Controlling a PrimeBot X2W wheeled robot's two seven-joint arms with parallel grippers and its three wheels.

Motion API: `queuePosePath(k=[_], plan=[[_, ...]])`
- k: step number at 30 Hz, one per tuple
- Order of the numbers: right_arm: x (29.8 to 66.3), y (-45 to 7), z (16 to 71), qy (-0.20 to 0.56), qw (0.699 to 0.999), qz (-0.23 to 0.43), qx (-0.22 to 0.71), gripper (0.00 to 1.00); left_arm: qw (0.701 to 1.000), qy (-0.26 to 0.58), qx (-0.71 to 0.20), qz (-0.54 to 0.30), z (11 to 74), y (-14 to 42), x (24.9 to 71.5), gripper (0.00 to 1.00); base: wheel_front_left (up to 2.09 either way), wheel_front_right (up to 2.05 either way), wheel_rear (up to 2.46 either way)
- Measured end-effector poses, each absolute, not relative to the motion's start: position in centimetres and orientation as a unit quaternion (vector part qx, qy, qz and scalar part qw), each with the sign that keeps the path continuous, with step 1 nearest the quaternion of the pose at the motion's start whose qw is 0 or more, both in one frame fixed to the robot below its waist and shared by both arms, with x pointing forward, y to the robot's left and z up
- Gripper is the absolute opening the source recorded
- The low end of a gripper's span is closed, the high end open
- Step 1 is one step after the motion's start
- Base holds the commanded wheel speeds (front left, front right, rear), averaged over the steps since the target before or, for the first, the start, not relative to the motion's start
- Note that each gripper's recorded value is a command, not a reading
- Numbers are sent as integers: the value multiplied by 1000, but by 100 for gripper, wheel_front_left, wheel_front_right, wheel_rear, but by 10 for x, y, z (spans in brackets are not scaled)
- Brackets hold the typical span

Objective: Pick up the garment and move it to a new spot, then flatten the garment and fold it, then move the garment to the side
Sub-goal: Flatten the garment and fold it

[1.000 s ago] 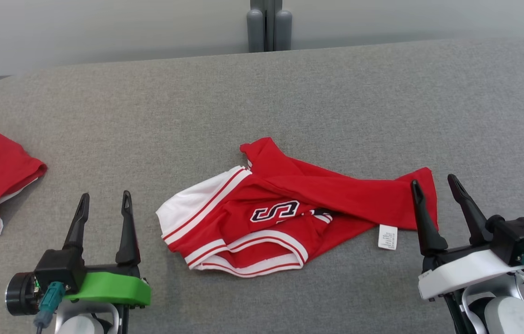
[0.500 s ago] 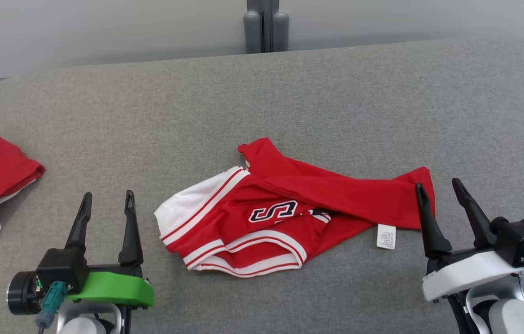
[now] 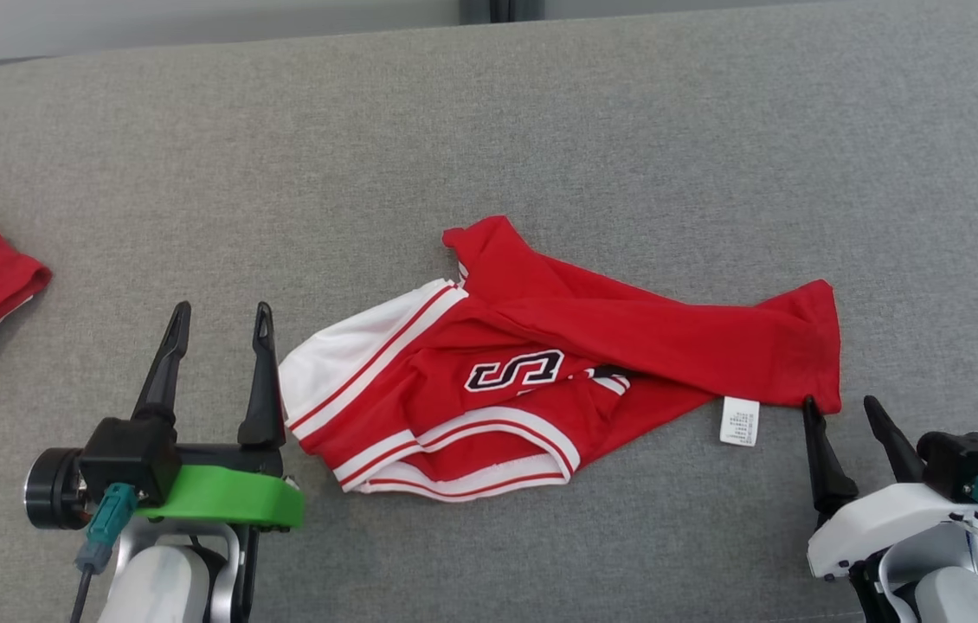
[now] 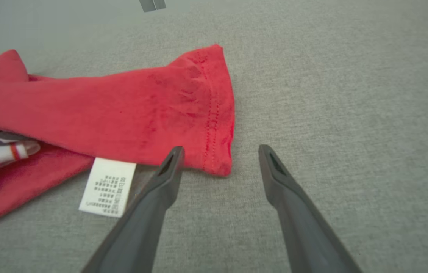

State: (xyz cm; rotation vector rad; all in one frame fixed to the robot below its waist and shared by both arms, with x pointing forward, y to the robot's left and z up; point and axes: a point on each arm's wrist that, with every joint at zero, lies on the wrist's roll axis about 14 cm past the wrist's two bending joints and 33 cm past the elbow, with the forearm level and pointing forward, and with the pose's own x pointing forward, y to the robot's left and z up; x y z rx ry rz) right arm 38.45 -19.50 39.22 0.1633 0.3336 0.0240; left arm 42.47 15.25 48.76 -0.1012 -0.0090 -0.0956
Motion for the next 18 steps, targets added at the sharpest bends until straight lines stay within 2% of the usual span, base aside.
queuePosePath(k=[2,5,6,11,18], plan=[[386,-193,382,178,980,11,88,100,998,0,-50,-49,484,153,427,100,0,0,0],[387,-188,372,194,976,18,98,3,998,3,-49,-50,480,152,429,100,0,0,0],[388,-186,371,195,975,20,101,0,998,4,-49,-50,480,152,429,100,0,0,0],[395,-191,383,164,981,23,103,0,998,-1,-47,-49,481,152,431,100,0,0,0],[422,-195,439,80,991,35,97,0,998,-3,-46,-46,481,153,435,100,0,0,0]])
